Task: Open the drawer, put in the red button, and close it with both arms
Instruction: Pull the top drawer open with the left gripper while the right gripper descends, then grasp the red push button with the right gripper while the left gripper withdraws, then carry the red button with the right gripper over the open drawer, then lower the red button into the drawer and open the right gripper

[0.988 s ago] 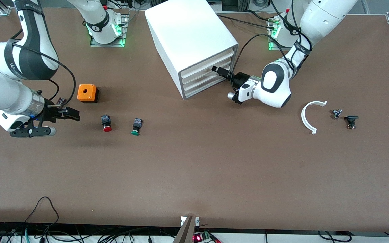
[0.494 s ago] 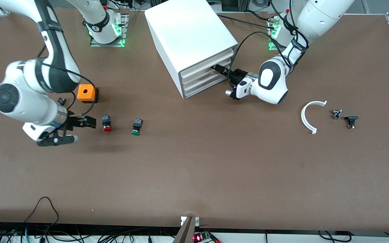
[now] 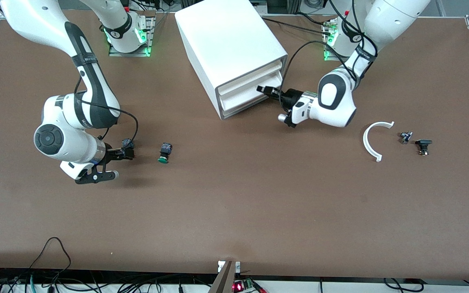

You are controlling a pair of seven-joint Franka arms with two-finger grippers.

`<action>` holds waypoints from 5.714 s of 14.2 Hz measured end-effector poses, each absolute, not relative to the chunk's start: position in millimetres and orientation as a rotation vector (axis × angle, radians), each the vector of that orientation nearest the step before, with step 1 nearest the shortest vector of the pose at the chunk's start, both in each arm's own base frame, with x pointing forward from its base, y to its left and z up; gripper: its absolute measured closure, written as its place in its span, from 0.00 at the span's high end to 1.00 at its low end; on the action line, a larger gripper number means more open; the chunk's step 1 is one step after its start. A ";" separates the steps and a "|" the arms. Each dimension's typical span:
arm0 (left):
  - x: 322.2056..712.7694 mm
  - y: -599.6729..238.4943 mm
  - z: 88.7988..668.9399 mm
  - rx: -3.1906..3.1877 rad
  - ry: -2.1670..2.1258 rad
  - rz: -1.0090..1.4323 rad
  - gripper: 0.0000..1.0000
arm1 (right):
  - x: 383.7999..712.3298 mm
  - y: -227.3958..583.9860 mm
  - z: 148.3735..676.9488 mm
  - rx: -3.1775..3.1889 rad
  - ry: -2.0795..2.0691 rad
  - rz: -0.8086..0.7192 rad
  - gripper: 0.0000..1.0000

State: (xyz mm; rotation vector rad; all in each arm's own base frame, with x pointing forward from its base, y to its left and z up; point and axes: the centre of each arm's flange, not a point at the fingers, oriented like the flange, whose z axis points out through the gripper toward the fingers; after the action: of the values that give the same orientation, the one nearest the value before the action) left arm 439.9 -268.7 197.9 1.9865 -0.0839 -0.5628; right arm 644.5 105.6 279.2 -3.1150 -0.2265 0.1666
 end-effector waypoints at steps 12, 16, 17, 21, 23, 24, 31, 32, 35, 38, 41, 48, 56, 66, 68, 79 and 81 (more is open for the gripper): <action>538.5 -179.2 223.7 2.104 0.052 -0.216 0.40 | 581.4 92.7 190.3 -3.071 -0.576 0.060 1.00; 555.4 -169.2 245.5 2.114 0.051 -0.137 0.79 | 572.0 90.4 181.7 -3.065 -0.607 0.083 0.96; 562.0 -164.7 256.7 2.134 0.052 -0.086 0.90 | 569.8 89.7 179.8 -3.064 -0.606 0.092 0.87; 584.1 -121.0 311.4 2.191 0.084 0.121 1.00 | 563.7 86.8 174.3 -3.065 -0.601 0.117 0.61; 587.7 -106.2 322.0 2.204 0.099 0.167 1.00 | 564.7 84.2 176.9 -3.069 -0.591 0.110 0.44; 588.2 -104.5 325.1 2.221 0.086 0.178 1.00 | 564.4 84.9 176.6 -3.070 -0.585 0.111 0.44; 601.0 -47.2 408.2 2.553 -0.308 0.321 1.00 | 592.9 112.8 228.7 -3.052 -0.586 0.127 0.44; 601.9 -37.2 423.7 2.589 -0.365 0.316 1.00 | 602.7 117.3 248.6 -3.047 -0.600 0.119 0.44; 601.9 -6.4 475.8 2.729 -0.547 0.288 1.00 | 628.9 132.3 312.2 -3.020 -0.734 0.026 0.44; 595.6 9.8 527.6 2.879 -0.613 0.202 1.00 | 643.0 165.7 358.8 -2.937 -0.966 -0.108 0.44; 587.3 14.0 560.2 3.004 -0.467 0.090 1.00 | 640.0 223.4 392.9 -2.807 -1.205 -0.212 0.44; 562.6 -15.6 591.3 3.175 0.066 -0.103 1.00 | 588.6 365.7 467.2 -2.457 -1.654 -0.332 0.44; 558.5 -17.7 604.1 3.178 0.152 -0.080 1.00 | 532.2 478.4 461.4 -2.116 -2.059 -0.369 0.44; 557.1 -10.5 610.8 3.175 0.189 -0.060 1.00 | 491.4 549.2 397.8 -1.863 -2.384 -0.280 0.44; 557.1 -10.4 610.8 3.175 0.189 -0.060 1.00 | 476.1 565.3 382.8 -1.843 -2.432 -0.247 0.44; 555.3 13.9 613.9 3.113 0.278 -0.059 1.00 | 445.2 594.1 325.5 -1.839 -2.479 -0.122 0.48; 554.2 13.7 615.7 3.113 0.278 -0.055 1.00 | 442.7 596.5 325.9 -1.915 -2.417 -0.121 0.67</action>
State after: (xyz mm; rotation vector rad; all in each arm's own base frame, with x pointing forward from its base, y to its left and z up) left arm 554.2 13.7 615.7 3.1132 0.2776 -0.0555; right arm 442.7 596.5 325.9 -1.9154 -2.4168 -0.1210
